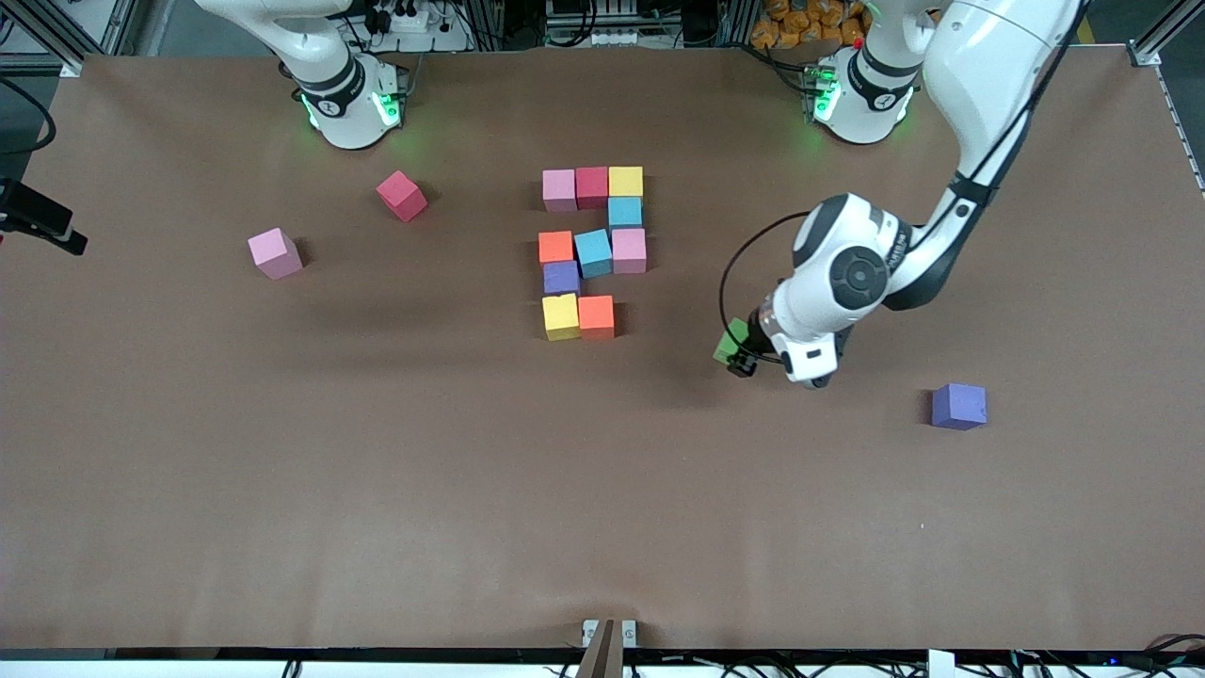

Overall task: Form number 2 with 11 blocks
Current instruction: 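Carry the green cube to the cluster with the left gripper, then lower the green cube beside the red cube with the left gripper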

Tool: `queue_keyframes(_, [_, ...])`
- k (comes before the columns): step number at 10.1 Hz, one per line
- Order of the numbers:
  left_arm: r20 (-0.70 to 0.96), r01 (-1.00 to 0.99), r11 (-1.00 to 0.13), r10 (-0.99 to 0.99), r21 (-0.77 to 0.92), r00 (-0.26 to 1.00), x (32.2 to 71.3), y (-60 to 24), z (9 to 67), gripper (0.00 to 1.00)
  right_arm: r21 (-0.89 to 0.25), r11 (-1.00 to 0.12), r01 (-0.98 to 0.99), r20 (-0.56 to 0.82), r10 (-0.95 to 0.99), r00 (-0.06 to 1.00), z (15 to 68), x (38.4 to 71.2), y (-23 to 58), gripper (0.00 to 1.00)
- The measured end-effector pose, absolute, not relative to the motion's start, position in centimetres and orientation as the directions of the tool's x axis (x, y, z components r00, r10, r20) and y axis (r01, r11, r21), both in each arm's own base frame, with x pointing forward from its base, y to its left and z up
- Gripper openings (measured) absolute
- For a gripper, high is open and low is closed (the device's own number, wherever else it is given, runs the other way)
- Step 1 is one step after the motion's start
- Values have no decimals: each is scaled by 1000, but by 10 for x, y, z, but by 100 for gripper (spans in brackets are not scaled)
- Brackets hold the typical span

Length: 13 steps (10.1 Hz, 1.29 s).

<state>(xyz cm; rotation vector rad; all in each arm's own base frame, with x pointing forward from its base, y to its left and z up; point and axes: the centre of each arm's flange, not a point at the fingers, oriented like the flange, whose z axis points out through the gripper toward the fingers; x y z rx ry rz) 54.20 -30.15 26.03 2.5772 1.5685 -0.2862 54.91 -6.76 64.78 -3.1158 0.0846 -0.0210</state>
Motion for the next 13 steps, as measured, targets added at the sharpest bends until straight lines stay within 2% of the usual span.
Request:
queue_keyframes(7, [-217, 970, -238, 951, -58, 221, 493, -385, 252, 59, -26, -999, -48, -3, -48, 999, 640, 551, -64, 100])
queue_keyframes(9, [-216, 985, -163, 965, -53, 148, 485, -400, 245, 56, -26, -999, -47, -3, -47, 999, 640, 551, -63, 100])
queue_keyframes(13, [-199, 995, -86, 977, -43, 76, 471, -420, 230, 56, -26, -999, -47, -4, -47, 999, 639, 551, -63, 100])
